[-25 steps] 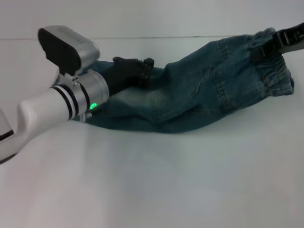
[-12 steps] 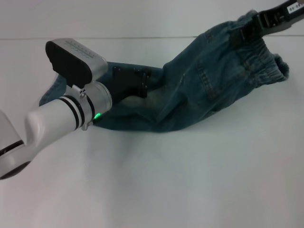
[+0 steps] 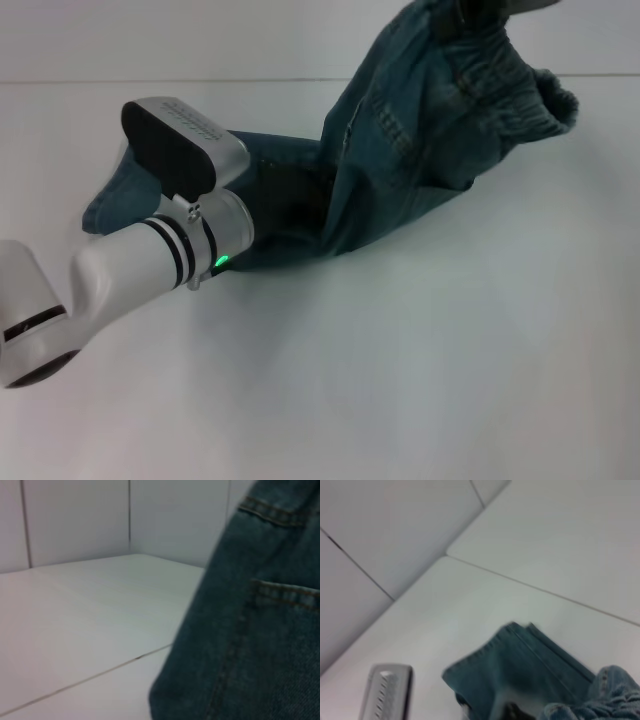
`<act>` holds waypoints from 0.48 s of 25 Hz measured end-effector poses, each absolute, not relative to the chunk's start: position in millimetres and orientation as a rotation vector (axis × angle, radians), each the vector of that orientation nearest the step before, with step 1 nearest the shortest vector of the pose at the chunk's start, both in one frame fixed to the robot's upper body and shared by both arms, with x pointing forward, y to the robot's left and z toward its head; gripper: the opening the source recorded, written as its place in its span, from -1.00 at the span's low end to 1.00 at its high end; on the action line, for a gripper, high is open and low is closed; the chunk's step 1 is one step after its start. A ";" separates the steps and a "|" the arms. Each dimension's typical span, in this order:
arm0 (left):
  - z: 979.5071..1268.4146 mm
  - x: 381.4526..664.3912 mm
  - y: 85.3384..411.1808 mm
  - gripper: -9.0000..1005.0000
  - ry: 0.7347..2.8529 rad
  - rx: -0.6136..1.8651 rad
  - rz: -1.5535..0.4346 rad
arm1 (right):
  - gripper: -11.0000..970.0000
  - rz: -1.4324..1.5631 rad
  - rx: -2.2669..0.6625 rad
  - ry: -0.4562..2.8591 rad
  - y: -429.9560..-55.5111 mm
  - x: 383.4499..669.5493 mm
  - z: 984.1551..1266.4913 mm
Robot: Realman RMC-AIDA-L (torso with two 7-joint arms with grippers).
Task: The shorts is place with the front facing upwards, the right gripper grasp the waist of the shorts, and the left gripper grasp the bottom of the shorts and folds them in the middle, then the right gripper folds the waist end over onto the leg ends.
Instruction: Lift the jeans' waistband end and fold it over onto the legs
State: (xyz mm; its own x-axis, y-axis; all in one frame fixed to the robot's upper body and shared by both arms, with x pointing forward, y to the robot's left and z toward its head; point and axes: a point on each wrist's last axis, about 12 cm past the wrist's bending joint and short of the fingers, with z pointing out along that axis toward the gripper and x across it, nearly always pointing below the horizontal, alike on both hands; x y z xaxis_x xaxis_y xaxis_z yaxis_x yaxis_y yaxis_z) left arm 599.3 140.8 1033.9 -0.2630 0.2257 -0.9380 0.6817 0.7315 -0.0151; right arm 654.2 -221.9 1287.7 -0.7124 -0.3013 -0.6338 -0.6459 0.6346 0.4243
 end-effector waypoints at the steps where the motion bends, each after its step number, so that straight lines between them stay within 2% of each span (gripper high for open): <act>1: 1033.7 598.6 139.0 -0.97 1.827 0.713 -0.520 | -0.74 0.897 -0.747 2.329 -220.0 654.5 1289.5; 12: 1037.0 588.2 113.0 -0.96 1.785 0.778 -0.618 | -0.74 0.902 -0.824 2.273 -194.2 660.0 1298.6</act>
